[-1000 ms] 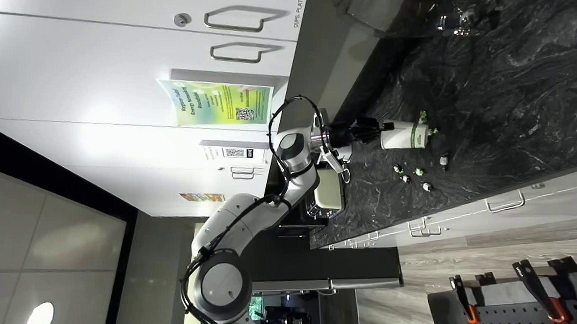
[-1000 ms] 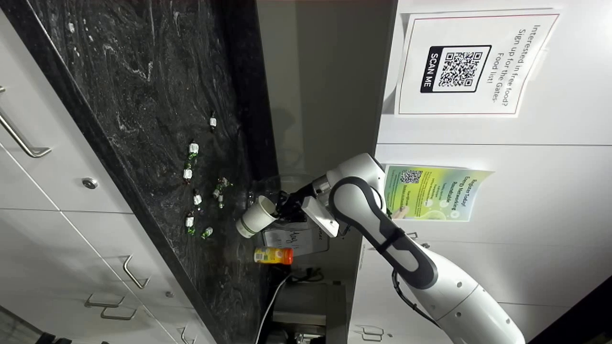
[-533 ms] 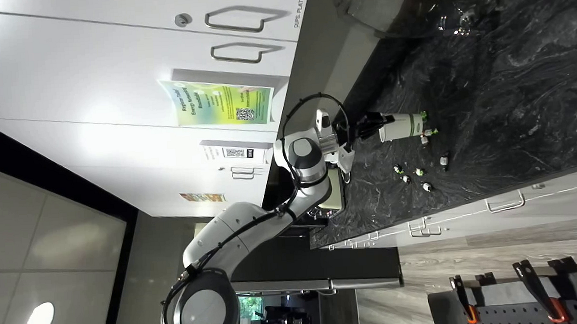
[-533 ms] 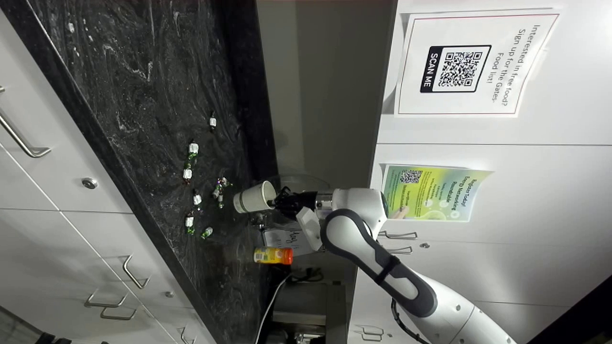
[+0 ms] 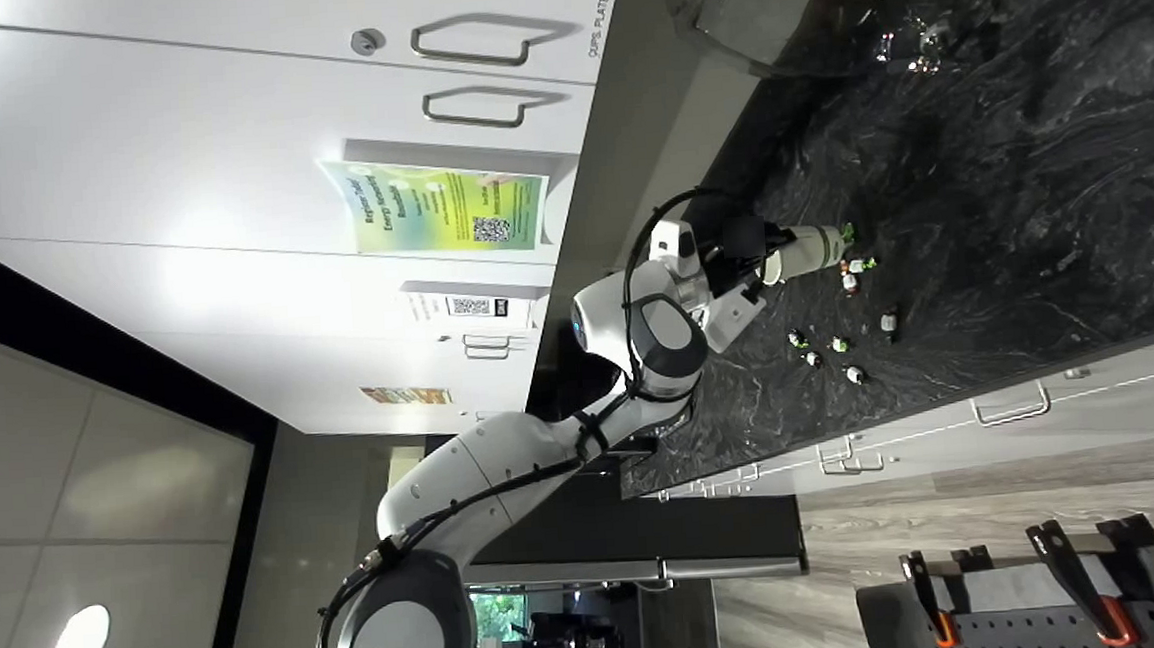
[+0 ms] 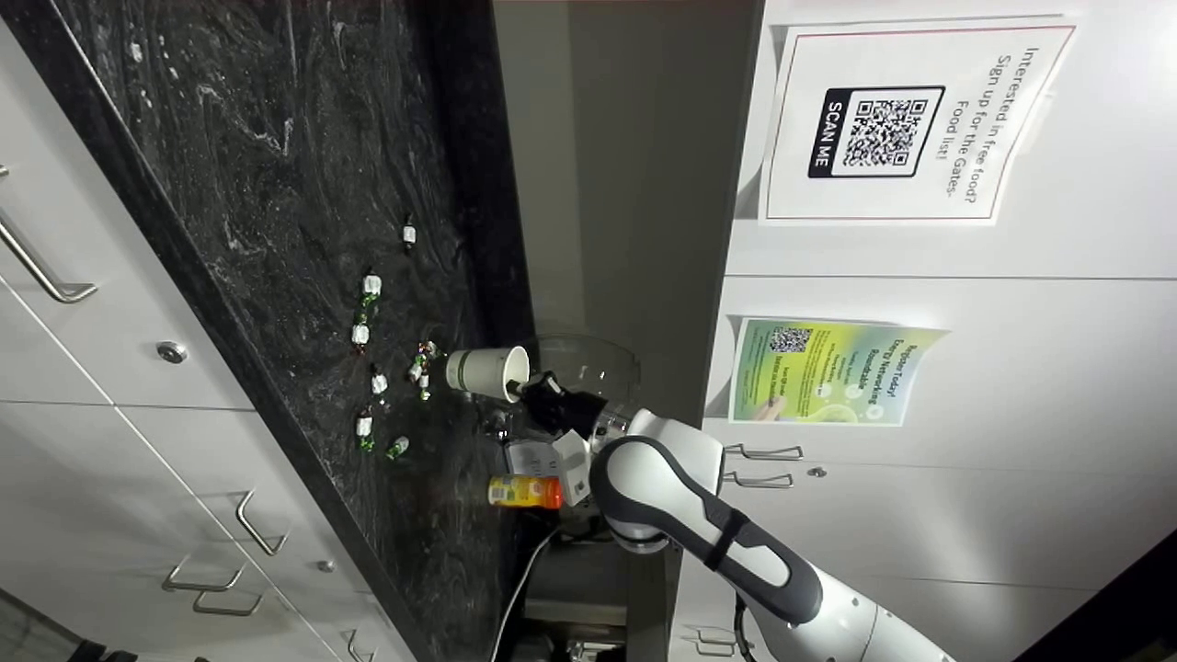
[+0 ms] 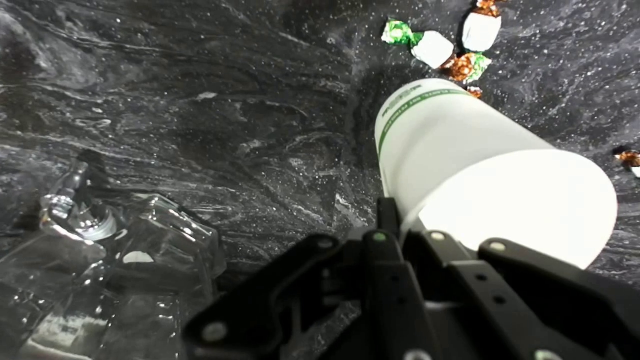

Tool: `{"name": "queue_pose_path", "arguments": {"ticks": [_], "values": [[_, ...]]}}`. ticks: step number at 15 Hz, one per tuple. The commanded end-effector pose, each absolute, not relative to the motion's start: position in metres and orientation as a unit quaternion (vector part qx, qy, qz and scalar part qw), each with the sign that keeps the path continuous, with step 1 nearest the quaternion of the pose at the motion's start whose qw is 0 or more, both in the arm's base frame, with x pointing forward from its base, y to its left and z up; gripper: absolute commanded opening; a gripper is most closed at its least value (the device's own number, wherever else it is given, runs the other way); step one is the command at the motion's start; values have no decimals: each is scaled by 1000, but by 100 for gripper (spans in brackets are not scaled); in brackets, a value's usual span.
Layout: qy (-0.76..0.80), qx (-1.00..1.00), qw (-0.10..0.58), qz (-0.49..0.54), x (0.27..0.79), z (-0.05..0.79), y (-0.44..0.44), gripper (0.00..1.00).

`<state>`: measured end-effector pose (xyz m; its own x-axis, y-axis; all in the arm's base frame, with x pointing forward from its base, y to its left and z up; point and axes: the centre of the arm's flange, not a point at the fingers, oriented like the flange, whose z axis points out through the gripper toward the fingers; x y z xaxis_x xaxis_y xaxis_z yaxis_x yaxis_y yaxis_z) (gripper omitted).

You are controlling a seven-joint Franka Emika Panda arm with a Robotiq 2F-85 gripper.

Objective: Pour the candy inside the cup on the counter top

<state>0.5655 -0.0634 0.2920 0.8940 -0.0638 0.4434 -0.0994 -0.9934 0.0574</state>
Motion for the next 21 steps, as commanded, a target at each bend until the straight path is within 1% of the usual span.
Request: {"name": "queue_pose_path", "arguments": {"ticks": [1, 2, 3, 12, 21], "values": [[-42, 972, 39, 226, 566, 292, -63, 5], [-41, 972, 39, 226, 566, 292, -63, 5], [-41, 972, 39, 227, 566, 292, -62, 1], [-151, 963, -2, 225, 566, 301, -105, 1], [-212, 960, 5, 185, 587, 275, -153, 1]]}}
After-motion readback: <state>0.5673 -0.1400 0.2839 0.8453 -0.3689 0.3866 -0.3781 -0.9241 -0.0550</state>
